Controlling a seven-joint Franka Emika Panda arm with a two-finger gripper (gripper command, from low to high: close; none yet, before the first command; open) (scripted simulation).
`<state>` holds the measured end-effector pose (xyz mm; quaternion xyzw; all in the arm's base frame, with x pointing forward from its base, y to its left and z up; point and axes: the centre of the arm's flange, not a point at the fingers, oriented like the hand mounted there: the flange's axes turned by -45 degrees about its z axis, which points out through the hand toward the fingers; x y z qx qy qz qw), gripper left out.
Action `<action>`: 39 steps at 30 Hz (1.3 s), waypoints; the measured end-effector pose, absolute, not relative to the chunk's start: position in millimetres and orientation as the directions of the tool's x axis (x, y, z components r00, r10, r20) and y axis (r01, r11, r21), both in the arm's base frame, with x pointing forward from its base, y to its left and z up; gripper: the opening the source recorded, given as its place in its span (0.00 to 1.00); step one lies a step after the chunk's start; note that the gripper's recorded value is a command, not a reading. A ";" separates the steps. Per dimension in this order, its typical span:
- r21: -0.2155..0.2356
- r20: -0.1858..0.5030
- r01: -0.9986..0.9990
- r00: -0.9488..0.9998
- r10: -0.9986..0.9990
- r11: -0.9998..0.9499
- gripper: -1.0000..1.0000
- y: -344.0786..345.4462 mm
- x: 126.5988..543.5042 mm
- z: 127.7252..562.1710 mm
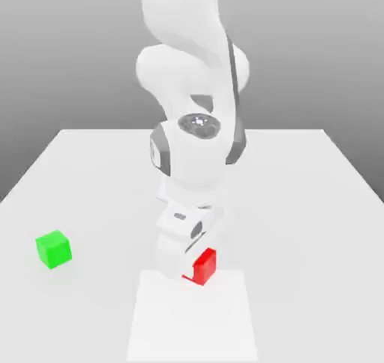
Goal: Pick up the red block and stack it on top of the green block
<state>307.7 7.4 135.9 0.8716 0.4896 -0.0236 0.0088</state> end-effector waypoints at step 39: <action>0.009 -0.021 0.850 0.527 0.849 -0.527 0.00 8.3 312.4 207.9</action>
